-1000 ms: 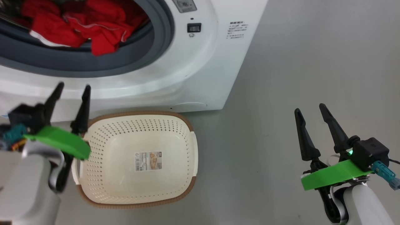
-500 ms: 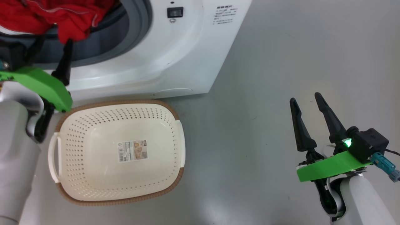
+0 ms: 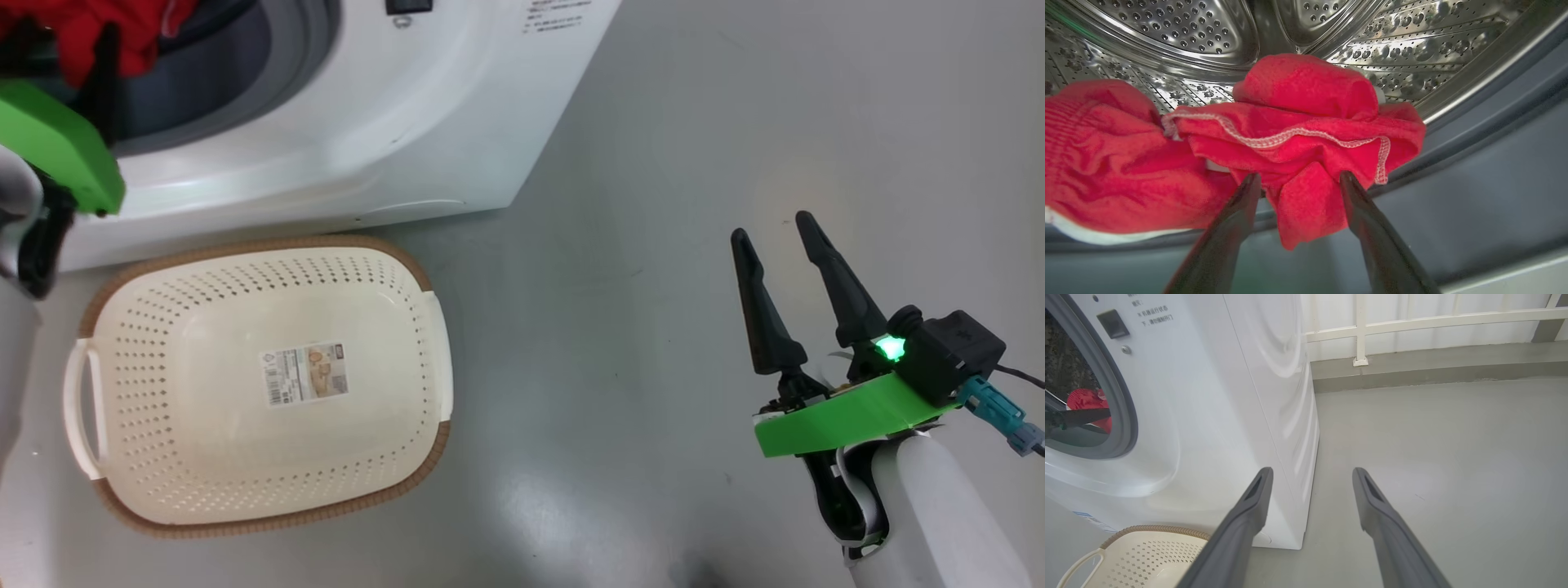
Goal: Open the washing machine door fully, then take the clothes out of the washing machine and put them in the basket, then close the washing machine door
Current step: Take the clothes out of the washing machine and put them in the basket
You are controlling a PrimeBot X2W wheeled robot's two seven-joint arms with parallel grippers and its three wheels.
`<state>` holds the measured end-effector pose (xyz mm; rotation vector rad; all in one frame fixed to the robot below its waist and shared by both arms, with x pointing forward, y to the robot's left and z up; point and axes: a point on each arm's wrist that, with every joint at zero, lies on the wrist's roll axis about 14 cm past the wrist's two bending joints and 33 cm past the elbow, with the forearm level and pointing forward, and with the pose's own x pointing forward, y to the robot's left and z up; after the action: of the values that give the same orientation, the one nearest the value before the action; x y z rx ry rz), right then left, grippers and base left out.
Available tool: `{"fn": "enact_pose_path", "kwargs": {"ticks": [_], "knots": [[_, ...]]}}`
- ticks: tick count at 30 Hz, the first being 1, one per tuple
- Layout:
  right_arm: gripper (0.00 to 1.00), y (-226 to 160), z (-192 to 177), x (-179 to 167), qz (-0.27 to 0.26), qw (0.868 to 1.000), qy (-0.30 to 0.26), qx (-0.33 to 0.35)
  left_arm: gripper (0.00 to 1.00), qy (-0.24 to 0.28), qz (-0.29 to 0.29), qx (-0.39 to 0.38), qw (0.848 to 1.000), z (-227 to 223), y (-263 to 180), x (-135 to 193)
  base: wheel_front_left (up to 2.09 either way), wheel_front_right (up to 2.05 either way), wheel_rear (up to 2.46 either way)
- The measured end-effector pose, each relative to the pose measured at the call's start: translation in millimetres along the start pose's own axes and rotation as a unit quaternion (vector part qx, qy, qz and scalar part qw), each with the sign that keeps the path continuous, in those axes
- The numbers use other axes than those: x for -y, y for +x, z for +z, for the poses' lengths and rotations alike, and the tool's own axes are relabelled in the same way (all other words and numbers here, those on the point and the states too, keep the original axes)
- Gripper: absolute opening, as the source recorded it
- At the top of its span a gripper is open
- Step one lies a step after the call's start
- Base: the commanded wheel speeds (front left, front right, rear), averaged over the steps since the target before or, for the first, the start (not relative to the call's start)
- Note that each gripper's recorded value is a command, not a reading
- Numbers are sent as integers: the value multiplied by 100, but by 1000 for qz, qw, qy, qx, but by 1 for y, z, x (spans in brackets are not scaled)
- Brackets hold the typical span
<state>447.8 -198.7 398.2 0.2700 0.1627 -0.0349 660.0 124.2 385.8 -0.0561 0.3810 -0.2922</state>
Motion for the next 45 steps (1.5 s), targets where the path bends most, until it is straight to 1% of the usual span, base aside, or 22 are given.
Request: {"fn": "enact_pose_path", "kwargs": {"ticks": [5, 11, 13, 16, 17, 22, 26, 29, 33, 35, 38, 45], "knots": [[100, -2, -4, 7, -11, 1000, 3, -5, 100, -2, -4, -12, 1000, -8, 12, 3, 0, 0, 0], [100, -3, -6, 14, -20, 1000, 1, -8, 100, -16, -9, -21, 1000, -14, 22, 8, 0, 0, 0], [100, -4, -6, 16, -23, 1000, 1, -9, 100, -13, -10, -23, 1000, -15, 23, 7, 0, 0, 0], [100, -5, -5, 17, -24, 1000, 0, -8, 18, -10, -13, -26, 1000, -17, 23, 9, 0, 0, 0], [100, -5, -4, 17, -24, 1000, 0, -7, 0, -9, -14, -27, 1000, -17, 23, 10, 0, 0, 0], [100, -4, -1, 15, -22, 1000, 1, -3, 0, -13, -17, -5, 1000, -7, 20, 11, 0, 0, 0], [100, -4, 4, 11, -17, 1000, 2, 4, 0, -16, -18, 33, 999, 10, 14, 12, 0, 0, 0], [100, -3, 9, 7, -12, 1000, 3, 11, 0, -22, -16, 60, 998, 22, 7, 12, 0, 0, 0], [100, -4, 16, 3, -5, 1000, 3, 21, 0, -33, -15, 74, 997, 28, -7, 11, 0, 0, 0], [100, -4, 20, 1, -3, 1000, 3, 26, 0, -45, -16, 98, 994, 42, -14, 10, 0, 0, 0], [100, -4, 25, -2, 1, 999, 3, 32, 0, -51, -15, 138, 989, 65, -27, 7, 0, 0, 0], [100, -8, 31, -12, 14, 999, 2, 39, 0, -51, 3, 184, 982, 75, -64, 0, 0, 0, 0]]}}
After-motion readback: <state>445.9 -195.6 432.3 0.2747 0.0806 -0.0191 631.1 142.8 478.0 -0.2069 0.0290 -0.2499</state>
